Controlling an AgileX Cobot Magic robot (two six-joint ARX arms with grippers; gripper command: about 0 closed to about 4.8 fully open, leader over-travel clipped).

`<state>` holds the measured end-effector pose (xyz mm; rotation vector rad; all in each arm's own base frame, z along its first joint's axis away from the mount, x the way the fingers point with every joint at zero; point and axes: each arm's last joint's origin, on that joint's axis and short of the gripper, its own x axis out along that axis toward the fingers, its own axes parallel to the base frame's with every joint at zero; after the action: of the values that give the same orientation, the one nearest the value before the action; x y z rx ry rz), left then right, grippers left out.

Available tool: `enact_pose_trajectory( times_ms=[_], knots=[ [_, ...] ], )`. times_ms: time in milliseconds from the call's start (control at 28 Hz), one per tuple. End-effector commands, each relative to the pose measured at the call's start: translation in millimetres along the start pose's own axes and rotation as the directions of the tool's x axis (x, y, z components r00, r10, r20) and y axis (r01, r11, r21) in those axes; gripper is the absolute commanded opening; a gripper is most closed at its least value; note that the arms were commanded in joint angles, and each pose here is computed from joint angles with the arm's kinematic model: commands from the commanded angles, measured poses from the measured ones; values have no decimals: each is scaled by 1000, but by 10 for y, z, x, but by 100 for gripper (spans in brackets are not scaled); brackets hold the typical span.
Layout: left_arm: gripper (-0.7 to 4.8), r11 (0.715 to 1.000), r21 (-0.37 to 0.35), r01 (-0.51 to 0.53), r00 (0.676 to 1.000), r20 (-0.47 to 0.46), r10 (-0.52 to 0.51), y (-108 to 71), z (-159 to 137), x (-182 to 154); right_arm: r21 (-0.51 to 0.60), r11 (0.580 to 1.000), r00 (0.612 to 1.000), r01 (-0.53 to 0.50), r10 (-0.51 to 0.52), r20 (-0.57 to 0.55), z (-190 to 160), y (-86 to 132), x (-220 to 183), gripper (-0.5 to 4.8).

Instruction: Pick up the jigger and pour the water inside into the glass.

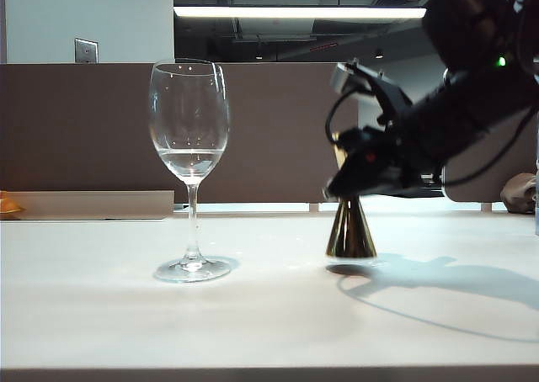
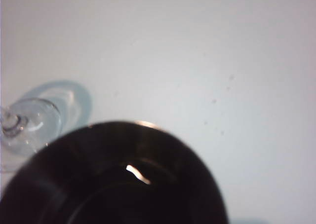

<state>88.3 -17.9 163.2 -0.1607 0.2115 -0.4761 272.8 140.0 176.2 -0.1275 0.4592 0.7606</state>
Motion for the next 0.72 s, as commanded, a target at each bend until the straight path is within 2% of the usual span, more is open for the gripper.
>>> enact_pose_trajectory(
  times_ms=[36, 179, 322, 715],
  knots=[
    [-5, 1000, 7, 1, 1000, 14, -1, -3, 22, -4, -14, 1000, 999, 21, -20, 48, 163, 5, -81, -1],
    [-5, 1000, 7, 1, 1000, 14, -1, -3, 22, -4, -32, 999, 999, 20, -19, 33, 288, 33, -208, -1],
    [-5, 1000, 7, 1, 1000, 14, -1, -3, 22, -4, -62, 998, 1000, 19, -18, 11, 578, 62, -392, -1],
    [-5, 1000, 7, 1, 1000, 14, -1, -3, 22, -4, -96, 994, 992, 41, -29, 121, 1230, 83, -667, -1]
  ],
)
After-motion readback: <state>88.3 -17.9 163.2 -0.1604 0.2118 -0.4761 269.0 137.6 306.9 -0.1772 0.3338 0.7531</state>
